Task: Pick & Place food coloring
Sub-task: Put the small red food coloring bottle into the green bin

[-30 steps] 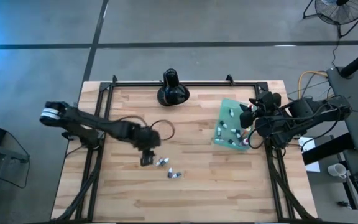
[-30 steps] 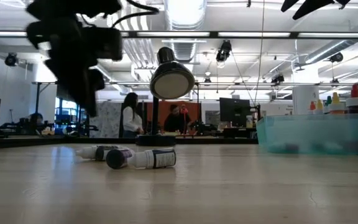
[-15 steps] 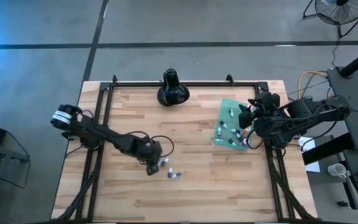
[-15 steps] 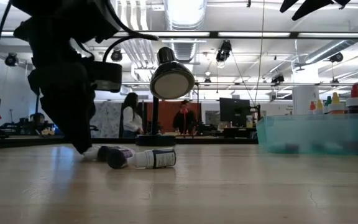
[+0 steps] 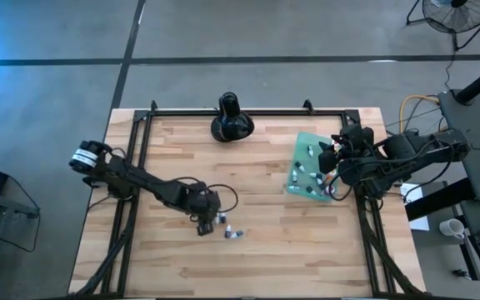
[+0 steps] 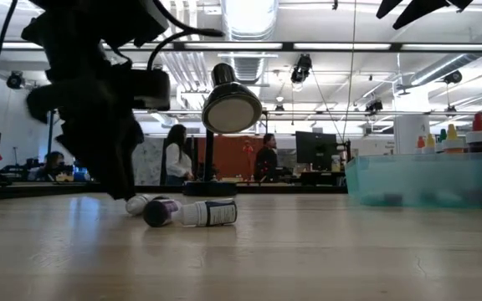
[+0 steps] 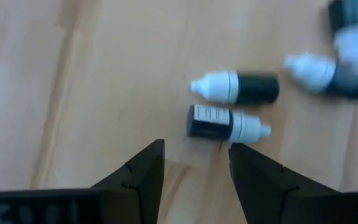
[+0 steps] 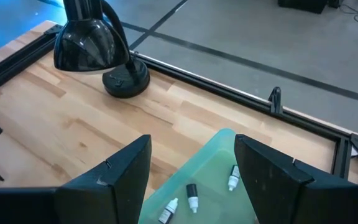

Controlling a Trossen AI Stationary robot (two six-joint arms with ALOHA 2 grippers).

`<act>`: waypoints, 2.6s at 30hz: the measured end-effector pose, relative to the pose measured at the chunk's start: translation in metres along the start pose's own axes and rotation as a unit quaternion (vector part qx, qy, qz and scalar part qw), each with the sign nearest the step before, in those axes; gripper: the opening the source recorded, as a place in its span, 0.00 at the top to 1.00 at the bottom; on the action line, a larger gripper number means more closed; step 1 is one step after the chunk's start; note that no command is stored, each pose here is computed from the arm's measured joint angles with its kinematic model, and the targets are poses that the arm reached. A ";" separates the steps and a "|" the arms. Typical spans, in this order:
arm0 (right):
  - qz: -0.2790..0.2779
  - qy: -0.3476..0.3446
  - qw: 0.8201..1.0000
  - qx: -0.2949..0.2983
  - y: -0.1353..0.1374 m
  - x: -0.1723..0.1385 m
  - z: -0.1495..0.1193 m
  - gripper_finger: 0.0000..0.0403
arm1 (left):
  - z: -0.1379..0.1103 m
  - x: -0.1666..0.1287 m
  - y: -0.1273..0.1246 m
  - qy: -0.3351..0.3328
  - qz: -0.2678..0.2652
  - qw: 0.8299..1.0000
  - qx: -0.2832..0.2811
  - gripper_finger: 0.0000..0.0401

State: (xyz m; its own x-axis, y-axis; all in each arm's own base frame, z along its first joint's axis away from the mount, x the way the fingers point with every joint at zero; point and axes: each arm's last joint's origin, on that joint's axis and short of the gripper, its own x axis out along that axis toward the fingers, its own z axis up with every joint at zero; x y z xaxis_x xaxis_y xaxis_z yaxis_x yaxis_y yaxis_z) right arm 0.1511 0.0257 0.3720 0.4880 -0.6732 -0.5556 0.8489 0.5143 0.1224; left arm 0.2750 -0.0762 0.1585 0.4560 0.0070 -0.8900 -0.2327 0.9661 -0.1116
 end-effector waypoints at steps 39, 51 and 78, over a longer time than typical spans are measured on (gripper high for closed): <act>-0.001 0.003 1.000 0.003 -0.001 0.000 0.000 0.44 | -0.001 0.017 -0.008 -0.003 -0.064 0.915 0.399 0.62; -0.002 0.003 1.000 0.002 -0.001 0.000 0.000 0.44 | 0.002 0.017 -0.004 0.005 -0.065 0.949 0.309 0.90; 0.028 0.015 0.998 0.054 -0.008 -0.010 0.010 0.44 | 0.277 0.038 0.044 -0.300 -0.049 0.924 0.233 0.85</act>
State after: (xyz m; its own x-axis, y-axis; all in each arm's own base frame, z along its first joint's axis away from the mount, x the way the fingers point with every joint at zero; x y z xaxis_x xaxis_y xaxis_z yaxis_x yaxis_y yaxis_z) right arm 0.1414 0.0234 0.3846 0.5299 -0.6282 -0.5697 0.8385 0.4887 0.2409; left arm 0.5197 0.0381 0.2420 0.8814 -0.0797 -0.4656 0.1668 0.9747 0.1490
